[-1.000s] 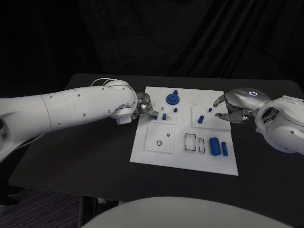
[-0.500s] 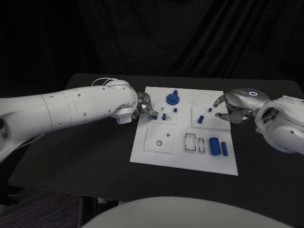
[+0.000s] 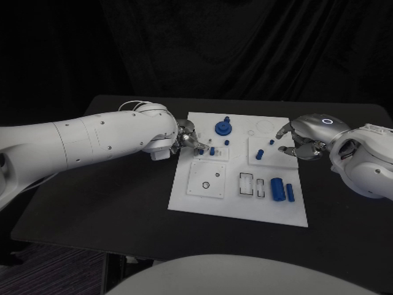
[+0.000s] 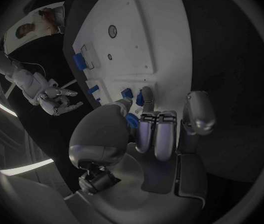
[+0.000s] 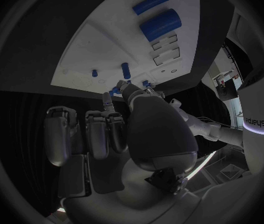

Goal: Assemble the parts on the task board

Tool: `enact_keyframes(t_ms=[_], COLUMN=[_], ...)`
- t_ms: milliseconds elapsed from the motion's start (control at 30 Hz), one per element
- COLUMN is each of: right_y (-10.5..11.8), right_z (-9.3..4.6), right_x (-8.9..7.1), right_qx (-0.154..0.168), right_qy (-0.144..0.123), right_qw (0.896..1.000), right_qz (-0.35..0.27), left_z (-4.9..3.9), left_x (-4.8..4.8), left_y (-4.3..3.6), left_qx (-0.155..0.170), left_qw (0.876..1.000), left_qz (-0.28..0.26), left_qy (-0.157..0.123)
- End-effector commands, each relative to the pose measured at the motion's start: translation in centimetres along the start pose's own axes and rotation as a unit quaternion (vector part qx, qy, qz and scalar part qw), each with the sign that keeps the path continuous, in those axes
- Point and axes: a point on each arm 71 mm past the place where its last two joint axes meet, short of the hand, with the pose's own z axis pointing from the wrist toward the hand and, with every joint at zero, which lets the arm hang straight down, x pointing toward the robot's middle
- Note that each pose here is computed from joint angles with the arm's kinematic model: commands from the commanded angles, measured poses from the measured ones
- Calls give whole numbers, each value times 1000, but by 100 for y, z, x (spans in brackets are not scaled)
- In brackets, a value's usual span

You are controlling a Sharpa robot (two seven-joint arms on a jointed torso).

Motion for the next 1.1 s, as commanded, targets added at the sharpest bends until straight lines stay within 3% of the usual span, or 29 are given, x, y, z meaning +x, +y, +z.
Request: enact_keyframes(t_ms=[33, 500, 633, 800, 833, 933, 1100], right_y=[-15, -16, -18, -19, -17, -17, -31], right_z=[-3, -5, -10, -21, -26, -31, -31], right_x=[11, 8, -7, -50, -65, -83, -99], right_qx=[10, 10, 6, -10, -15, -21, -24], right_qy=[2, 0, -11, -43, -53, -67, -78], right_qw=[1000, 1000, 1000, 999, 998, 997, 996], right_qz=[-1, 0, 3, 10, 14, 20, 24], left_z=[44, 43, 30, -39, -78, -163, -307], left_x=[140, 136, 103, -13, -61, -142, -242], left_y=[69, 89, 97, 81, 73, 65, 75], left_qx=[-15, -18, -5, 56, 82, 132, 207], left_qw=[1000, 1000, 1000, 994, 988, 973, 942], left_qz=[10, 8, -4, -24, -21, -17, -7], left_qy=[25, 22, -1, -89, -125, -188, -264])
